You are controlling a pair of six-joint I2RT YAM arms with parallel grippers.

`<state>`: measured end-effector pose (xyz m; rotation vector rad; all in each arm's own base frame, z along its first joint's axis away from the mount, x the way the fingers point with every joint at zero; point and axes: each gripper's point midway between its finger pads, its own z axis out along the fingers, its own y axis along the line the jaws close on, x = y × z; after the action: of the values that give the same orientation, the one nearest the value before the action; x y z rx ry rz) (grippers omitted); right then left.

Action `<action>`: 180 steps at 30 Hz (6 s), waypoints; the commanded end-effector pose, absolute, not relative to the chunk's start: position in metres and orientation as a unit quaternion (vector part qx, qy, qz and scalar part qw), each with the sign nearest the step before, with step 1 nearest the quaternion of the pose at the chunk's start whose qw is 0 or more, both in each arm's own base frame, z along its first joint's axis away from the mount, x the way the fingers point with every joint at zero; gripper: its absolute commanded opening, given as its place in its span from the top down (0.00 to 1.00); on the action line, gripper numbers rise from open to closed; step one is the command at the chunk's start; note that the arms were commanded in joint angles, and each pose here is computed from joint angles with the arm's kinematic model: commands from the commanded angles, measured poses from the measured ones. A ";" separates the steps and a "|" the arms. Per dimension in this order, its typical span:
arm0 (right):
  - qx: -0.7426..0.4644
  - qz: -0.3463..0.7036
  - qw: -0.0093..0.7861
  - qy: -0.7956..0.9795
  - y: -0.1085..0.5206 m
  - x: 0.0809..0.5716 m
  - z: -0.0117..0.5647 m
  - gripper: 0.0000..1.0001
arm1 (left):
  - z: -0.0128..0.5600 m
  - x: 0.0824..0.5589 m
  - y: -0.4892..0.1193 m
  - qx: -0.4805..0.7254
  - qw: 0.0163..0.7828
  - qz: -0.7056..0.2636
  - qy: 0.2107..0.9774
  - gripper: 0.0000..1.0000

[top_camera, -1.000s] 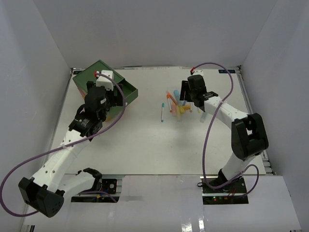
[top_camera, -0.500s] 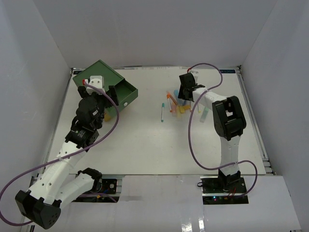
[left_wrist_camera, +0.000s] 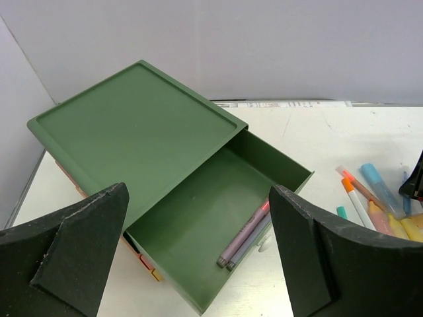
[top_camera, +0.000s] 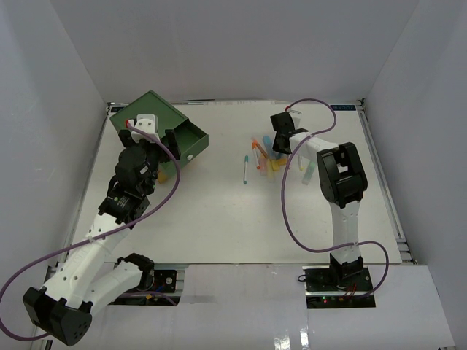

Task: Sort the stationery into containers
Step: Pick up the pen from the center of the board, then place the pen in the drawer, then pick up the pen from the center of the board.

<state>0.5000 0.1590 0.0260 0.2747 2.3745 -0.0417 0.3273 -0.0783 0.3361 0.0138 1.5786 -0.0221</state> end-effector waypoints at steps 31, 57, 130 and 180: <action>-0.100 0.355 0.576 0.730 0.231 0.368 0.258 0.90 | 0.358 0.326 -0.223 0.044 0.574 -0.367 0.731 0.02; -0.150 0.450 0.615 0.630 0.232 0.279 0.298 0.85 | 0.334 0.324 -0.388 0.054 0.532 -0.430 0.728 0.35; -0.254 0.149 0.510 0.808 0.208 0.389 0.207 0.06 | 0.350 0.381 -0.129 0.109 0.621 0.004 0.776 0.02; -0.352 0.092 0.391 0.846 0.249 0.525 0.064 0.83 | 0.334 0.299 -0.123 0.066 0.707 -0.145 0.689 0.02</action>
<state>0.5067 0.2482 0.0303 -0.9220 2.2264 0.2586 0.2989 -0.1199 0.3229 0.1597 1.5480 -0.2837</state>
